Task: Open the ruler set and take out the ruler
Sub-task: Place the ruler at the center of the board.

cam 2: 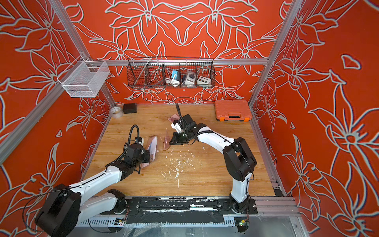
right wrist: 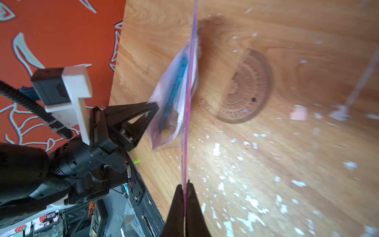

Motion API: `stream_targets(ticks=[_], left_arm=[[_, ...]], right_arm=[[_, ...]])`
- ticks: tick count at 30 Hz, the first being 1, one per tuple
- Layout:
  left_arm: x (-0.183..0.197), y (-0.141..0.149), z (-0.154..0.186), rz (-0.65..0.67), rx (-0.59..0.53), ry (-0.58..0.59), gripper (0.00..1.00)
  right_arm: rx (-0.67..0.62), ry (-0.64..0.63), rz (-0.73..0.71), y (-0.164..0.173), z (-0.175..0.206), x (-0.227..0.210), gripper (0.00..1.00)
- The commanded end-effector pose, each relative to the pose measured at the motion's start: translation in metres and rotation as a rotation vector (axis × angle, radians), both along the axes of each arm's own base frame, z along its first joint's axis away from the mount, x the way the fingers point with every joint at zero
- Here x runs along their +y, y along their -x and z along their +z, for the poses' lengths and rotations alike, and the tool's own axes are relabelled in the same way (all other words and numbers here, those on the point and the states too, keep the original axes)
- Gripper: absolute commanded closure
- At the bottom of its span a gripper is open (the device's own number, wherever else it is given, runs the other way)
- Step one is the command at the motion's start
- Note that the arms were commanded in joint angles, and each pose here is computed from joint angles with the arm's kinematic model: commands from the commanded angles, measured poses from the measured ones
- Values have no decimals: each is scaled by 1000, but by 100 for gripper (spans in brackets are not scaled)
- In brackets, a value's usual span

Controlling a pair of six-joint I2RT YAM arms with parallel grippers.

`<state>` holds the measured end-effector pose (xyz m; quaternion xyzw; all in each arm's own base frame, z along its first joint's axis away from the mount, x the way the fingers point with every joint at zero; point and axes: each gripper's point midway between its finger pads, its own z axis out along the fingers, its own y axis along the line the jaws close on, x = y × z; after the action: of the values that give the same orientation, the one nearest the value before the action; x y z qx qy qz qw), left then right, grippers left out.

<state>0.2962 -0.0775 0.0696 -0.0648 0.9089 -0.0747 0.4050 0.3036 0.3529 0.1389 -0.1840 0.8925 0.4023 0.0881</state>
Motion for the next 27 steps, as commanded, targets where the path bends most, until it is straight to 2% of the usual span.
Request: stream_targets(ticks=[1, 9, 16, 24, 25, 27], left_arm=[[6, 0, 1, 28, -7, -6, 100], [6, 1, 1, 27, -13, -3, 100], [7, 1, 2, 34, -15, -3, 100], [9, 2, 3, 38, -29, 1, 100], [8, 2, 3, 38, -28, 1, 100], [8, 2, 3, 37, -27, 1, 100]], right_arm=[[97, 83, -10, 7, -31, -33, 100], [189, 107, 18, 6, -68, -35, 100], [238, 105, 34, -8, -82, -23, 100], [236, 179, 24, -16, -93, -30, 100], [238, 191, 24, -16, -94, -31, 99], [230, 215, 18, -17, -95, -35, 89]])
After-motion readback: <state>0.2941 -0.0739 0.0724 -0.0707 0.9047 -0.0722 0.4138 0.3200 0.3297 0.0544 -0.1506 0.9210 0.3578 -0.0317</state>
